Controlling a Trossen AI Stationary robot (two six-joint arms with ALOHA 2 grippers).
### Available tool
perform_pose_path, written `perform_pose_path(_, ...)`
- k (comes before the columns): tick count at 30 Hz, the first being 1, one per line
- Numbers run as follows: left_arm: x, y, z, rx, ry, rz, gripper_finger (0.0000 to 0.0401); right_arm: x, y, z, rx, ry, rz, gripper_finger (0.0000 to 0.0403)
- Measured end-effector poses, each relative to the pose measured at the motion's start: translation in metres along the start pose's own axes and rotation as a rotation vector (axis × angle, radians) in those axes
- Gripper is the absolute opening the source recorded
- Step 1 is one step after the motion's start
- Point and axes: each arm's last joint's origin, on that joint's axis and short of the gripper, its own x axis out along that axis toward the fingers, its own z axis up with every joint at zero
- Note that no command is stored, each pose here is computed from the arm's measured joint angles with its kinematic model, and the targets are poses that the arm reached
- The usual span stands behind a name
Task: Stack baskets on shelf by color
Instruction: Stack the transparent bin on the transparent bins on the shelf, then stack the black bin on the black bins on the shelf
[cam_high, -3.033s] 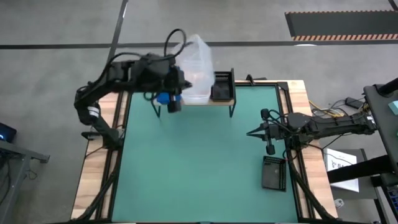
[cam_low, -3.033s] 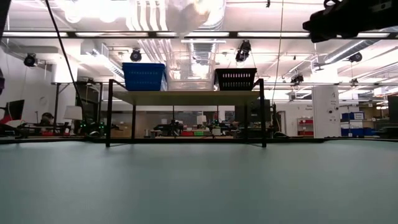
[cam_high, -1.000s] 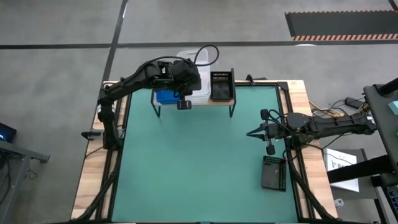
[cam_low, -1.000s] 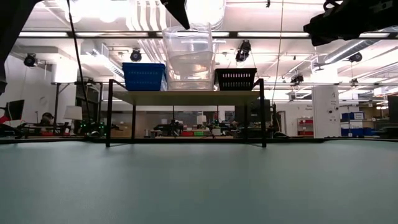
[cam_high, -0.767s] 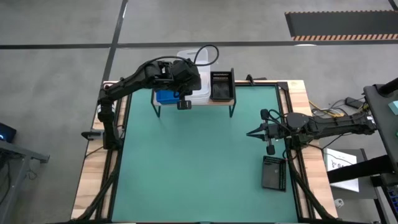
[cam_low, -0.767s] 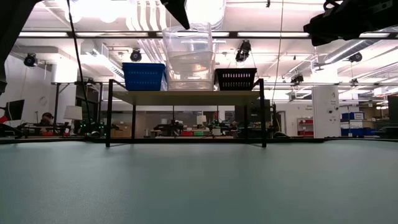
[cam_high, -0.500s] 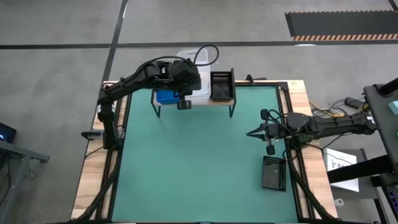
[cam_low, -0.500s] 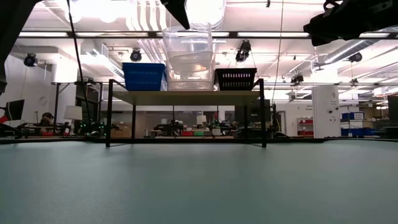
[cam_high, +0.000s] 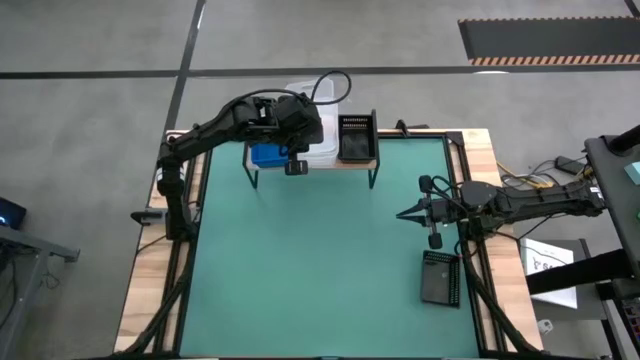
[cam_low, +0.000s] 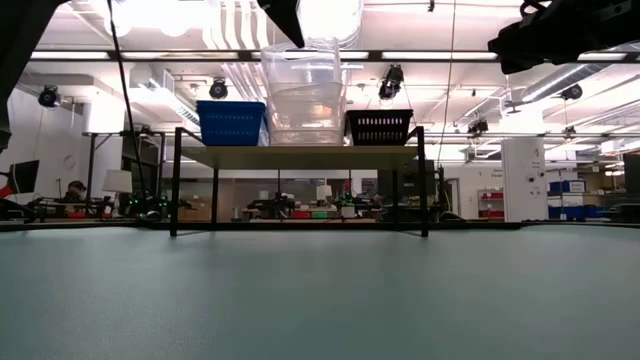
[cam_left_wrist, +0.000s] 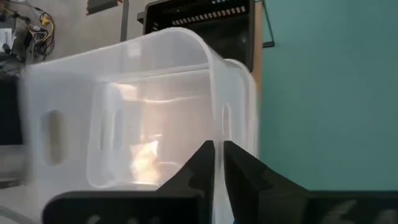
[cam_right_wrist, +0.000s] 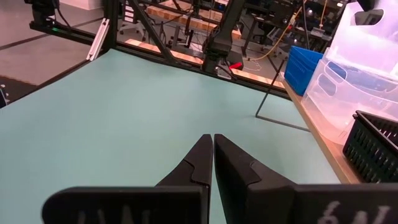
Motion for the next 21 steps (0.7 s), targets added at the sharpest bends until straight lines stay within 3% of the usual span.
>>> perform_pose_path(10,0.0007,0.0043,-0.0008,-0.012,-0.004,0.011,0.0084,0.0000,0.0000,-0.0001,0.000,0.001,0.001,0.0009)
perform_pose_path(16,-0.0033,0.0051,-0.0008,0.009,-0.020,0.008,0.0091,0.0000,0.0000,-0.0002,0.000,0.002,0.001,0.0009)
perform_pose_path(21,-0.0068,-0.0022,0.0027,0.011,-0.077,-0.092,0.0091,0.0000,0.0003,-0.0011,0.000,0.011,0.003,0.0009)
